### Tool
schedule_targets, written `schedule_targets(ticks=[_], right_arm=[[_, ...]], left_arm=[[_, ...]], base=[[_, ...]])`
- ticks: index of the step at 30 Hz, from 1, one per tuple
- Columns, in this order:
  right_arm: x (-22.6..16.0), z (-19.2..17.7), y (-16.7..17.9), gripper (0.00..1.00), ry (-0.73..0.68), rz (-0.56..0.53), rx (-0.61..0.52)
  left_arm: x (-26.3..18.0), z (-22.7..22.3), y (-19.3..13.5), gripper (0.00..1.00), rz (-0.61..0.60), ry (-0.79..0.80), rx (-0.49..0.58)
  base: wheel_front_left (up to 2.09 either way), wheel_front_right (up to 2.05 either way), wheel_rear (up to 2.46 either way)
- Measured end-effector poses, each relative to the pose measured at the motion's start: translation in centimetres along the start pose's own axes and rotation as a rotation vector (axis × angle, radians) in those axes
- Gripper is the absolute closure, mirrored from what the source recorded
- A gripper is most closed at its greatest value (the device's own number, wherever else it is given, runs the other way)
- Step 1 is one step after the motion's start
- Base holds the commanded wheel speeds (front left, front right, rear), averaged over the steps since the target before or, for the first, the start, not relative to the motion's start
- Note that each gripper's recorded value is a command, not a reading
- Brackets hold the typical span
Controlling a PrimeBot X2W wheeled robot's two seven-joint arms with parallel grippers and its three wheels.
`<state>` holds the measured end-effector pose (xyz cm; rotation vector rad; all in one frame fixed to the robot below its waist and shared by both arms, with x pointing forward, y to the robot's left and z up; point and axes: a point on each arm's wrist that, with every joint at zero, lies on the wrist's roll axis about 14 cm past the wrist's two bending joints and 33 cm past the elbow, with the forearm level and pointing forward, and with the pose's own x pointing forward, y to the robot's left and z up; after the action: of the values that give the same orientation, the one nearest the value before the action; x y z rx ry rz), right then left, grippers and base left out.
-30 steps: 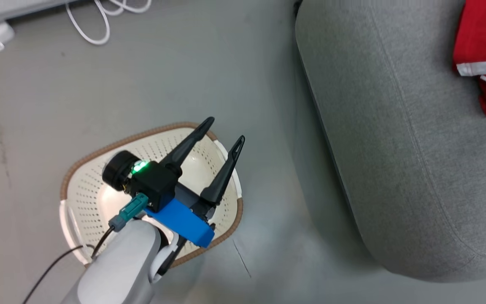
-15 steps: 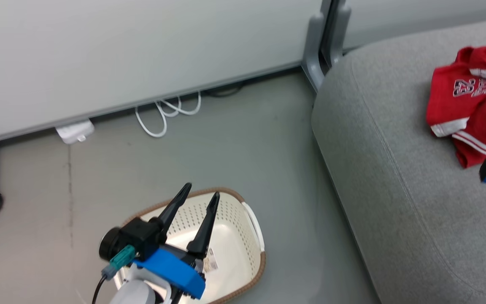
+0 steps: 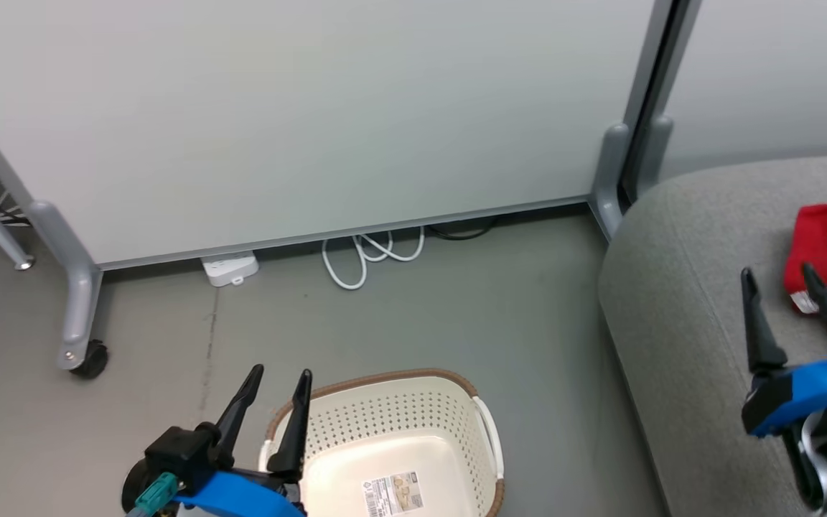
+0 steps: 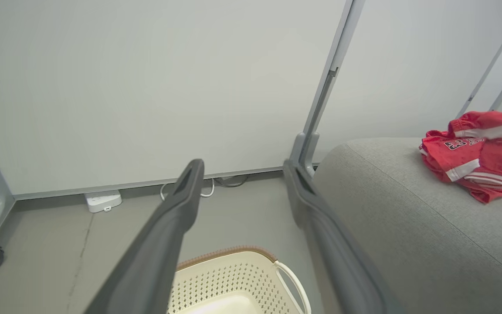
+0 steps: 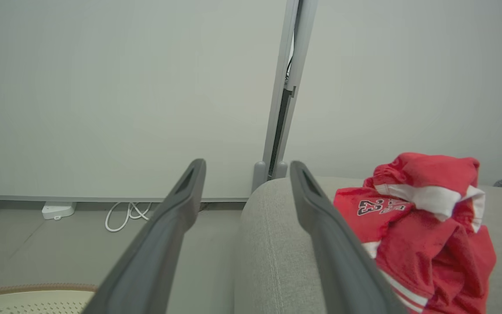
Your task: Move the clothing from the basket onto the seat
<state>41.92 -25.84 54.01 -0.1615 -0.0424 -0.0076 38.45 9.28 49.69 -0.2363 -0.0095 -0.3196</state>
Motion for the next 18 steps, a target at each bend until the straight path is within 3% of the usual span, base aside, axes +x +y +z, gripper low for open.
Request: schedule_targets(ticks=[10, 18], right_arm=[[-3.2, 0.3, 6.8, 0.0, 0.0, 0.106, 0.066], [-5.0, -0.5, 9.0, 0.0, 0.027, 0.133, 0.094]], left_arm=[[-2.7, 1.1, 4.0, 0.0, 0.142, -0.036, 0.004], [-3.6, 1.0, 5.1, 0.0, 0.183, -0.036, 0.005]], base=[[0.0, 0.0, 0.0], [0.0, 0.0, 0.0]])
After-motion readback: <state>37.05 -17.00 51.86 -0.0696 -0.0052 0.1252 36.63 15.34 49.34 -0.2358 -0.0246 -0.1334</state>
